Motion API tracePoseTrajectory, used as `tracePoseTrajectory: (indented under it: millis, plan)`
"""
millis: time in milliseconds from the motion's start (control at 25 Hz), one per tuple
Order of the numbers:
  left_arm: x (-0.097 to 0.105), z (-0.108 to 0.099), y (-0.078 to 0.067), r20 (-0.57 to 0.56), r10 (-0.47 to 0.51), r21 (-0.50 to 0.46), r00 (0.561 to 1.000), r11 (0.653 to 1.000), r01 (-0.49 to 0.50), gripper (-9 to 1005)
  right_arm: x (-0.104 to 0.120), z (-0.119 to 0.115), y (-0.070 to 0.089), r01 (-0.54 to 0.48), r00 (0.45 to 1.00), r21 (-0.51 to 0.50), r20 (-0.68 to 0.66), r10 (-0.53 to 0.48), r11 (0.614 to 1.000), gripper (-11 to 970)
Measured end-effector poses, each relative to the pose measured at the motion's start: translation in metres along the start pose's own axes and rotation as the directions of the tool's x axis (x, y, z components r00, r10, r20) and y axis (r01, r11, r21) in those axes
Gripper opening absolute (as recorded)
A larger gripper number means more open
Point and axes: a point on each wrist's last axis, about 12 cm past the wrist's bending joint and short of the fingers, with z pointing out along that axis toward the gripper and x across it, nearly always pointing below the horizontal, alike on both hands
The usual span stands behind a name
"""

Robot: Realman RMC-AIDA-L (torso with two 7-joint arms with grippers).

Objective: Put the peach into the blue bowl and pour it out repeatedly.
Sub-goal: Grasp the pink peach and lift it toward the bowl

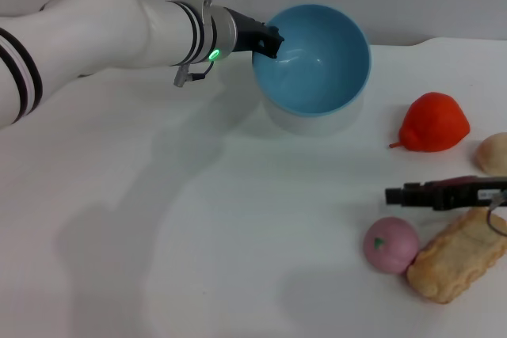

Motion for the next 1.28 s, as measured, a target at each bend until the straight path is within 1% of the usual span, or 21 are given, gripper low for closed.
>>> tracePoseTrajectory:
  millis: [80,480,1040,1240,1280]
  plan:
    - [0.001,0.0,0.0,-0.004,0.002,0.002,1.0,1.0,-0.002,-1,0.003,0.006,0.003,-0.006,0.999,-0.004,-0.041,0.006,1.0,534]
    - [0.002,0.0,-0.002,-0.011,0.006,0.009,1.0,1.0,-0.006,-1,0.01,0.025,0.008,-0.012,0.987,-0.002,-0.163,0.011,1.0,533]
    - [0.015,0.0,-0.003,-0.035,0.0,0.012,0.999,1.0,0.0,-2,0.009,0.028,0.012,0.008,0.984,-0.012,-0.178,-0.01,1.0,408]
    - [0.019,-0.001,-0.002,-0.042,-0.005,0.01,0.999,1.0,0.006,-2,0.002,0.025,0.014,0.025,0.988,-0.019,-0.15,-0.028,1.0,193]
    - [0.02,-0.001,-0.002,-0.045,-0.003,0.011,0.999,1.0,0.004,-2,0.0,0.023,0.015,0.032,0.99,-0.026,-0.137,-0.035,0.999,174]
